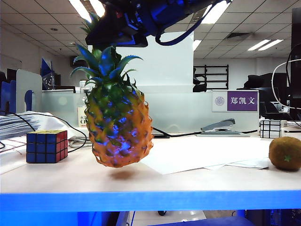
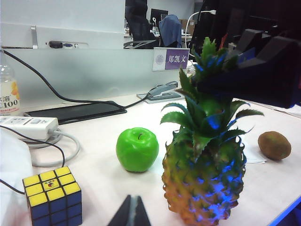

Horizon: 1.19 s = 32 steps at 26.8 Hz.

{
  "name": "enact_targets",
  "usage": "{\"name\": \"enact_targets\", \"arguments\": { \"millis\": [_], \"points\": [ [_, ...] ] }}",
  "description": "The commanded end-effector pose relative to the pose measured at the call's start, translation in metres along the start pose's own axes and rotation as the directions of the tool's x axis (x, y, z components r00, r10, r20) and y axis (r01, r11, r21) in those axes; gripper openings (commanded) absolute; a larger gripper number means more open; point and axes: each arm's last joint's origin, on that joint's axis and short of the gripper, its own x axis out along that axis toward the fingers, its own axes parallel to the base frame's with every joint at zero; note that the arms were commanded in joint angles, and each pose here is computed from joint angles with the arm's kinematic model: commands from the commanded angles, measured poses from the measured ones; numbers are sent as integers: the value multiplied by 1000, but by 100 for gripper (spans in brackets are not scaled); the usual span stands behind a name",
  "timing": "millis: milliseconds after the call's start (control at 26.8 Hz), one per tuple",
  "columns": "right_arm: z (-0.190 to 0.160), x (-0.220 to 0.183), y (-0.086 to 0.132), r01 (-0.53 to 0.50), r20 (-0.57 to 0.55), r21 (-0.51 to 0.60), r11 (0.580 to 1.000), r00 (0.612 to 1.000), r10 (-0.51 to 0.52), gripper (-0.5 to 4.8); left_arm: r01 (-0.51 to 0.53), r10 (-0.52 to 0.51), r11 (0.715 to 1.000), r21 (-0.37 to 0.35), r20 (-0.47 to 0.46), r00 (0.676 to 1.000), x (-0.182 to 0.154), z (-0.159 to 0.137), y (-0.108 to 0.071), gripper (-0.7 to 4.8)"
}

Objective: Arrange all the fruits from large to small from left to right in a row.

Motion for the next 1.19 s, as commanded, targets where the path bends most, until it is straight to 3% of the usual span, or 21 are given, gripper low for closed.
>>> {"name": "enact_targets", "arguments": {
  "millis": [37,821,896,970,1045,1194],
  "points": [
    [7,1,-1,6,56,16,1000,998,-7,-7,7,-7,1000,7,12,1000,0,2,0,-5],
    [-2,13,-3,7,73,54,999,997,-11,-3,7,-7,1000,7,12,1000,0,2,0,-5],
    [-1,13,-4,10,84,50,999,996,-14,55,7,-7,1000,7,12,1000,0,2,0,-5],
    [0,13,-4,11,98,45,999,995,-16,171,7,-7,1000,7,12,1000,0,2,0,-5],
    [1,13,-4,14,109,42,999,994,-19,245,7,-7,1000,7,12,1000,0,2,0,-5],
    [3,12,-5,21,126,37,999,992,-25,272,7,-7,1000,7,12,1000,0,2,0,-5]
  ]
}}
